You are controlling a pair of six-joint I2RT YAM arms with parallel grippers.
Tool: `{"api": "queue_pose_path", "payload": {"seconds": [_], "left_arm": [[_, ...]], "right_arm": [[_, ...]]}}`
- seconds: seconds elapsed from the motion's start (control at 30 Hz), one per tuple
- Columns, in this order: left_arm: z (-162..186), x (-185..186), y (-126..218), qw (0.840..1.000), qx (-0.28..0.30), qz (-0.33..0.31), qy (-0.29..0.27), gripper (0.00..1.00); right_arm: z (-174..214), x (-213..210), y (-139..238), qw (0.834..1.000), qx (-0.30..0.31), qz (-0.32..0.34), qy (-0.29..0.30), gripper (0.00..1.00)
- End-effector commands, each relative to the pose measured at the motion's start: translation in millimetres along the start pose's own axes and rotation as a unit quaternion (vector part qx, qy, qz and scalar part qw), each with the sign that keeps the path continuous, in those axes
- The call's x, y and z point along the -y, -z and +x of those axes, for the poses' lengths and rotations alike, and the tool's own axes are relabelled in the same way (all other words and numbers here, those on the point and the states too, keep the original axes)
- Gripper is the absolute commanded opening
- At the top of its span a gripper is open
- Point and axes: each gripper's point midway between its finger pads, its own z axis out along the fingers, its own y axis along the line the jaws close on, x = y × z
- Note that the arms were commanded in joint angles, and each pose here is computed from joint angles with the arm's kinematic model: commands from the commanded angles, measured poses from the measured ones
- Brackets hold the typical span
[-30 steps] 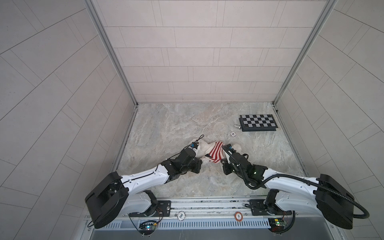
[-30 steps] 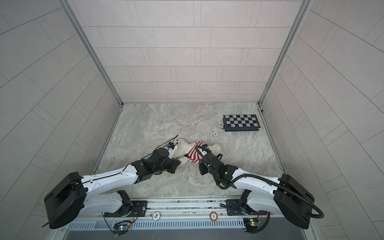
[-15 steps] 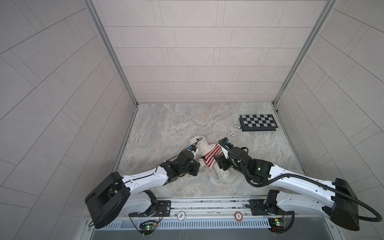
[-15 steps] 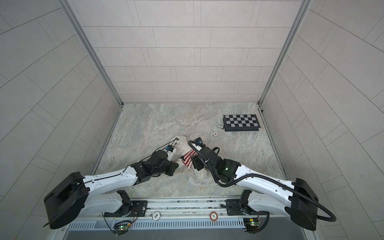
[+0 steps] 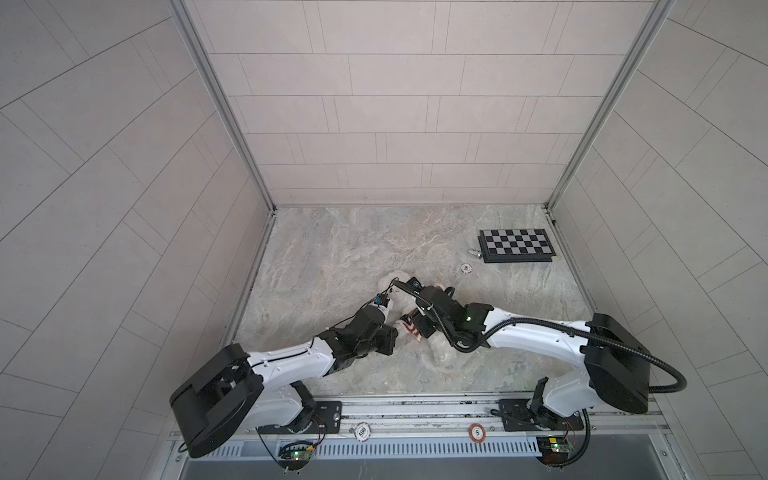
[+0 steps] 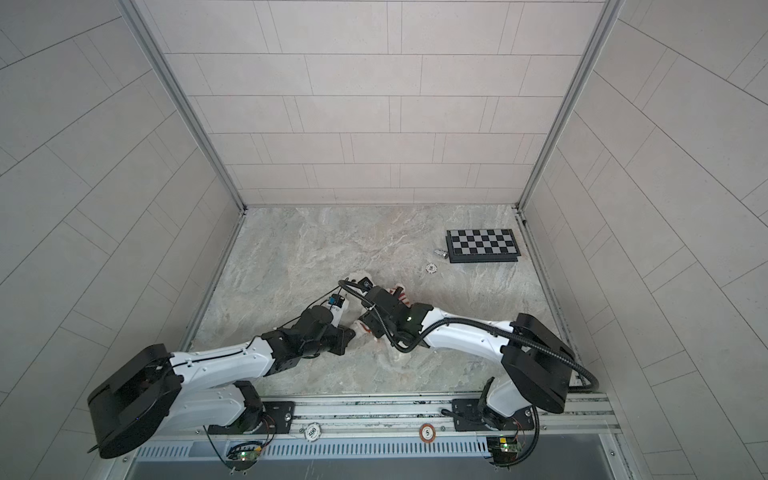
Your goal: Dress the teddy bear
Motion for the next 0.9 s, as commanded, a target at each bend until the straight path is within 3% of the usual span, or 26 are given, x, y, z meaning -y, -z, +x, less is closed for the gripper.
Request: {"api": "queue_pose_path", "payload": {"seconds": [0.0, 0.23, 0.3, 0.63, 0.87], "left_arm": [[-1, -6, 0, 1.000, 0.012, -0.010, 0.006, 0.00], [1, -11, 1, 1.000, 0.017, -0.017, 0.009, 0.00], [2, -13, 1, 1.000, 0.017, -0.020, 0.009, 0.00], [2, -22, 5, 0.999, 0.029, -0.039, 0.001, 0.00], [1, -24, 5, 0.999, 0.032, -0.044, 0.000, 0.00]], "right_arm": [[0, 8, -9, 1.000, -0.007, 0.030, 0.005, 0.46], [4, 28, -12, 0.998, -0.014, 0.062, -0.005, 0.06], [6, 37, -9, 0.997, -0.010, 0.073, -0.015, 0.00], [14, 87, 15, 0.988, 0.041, 0.104, -0.102, 0.00], [22, 100, 21, 0.984, 0.051, 0.112, -0.131, 0.00]]}}
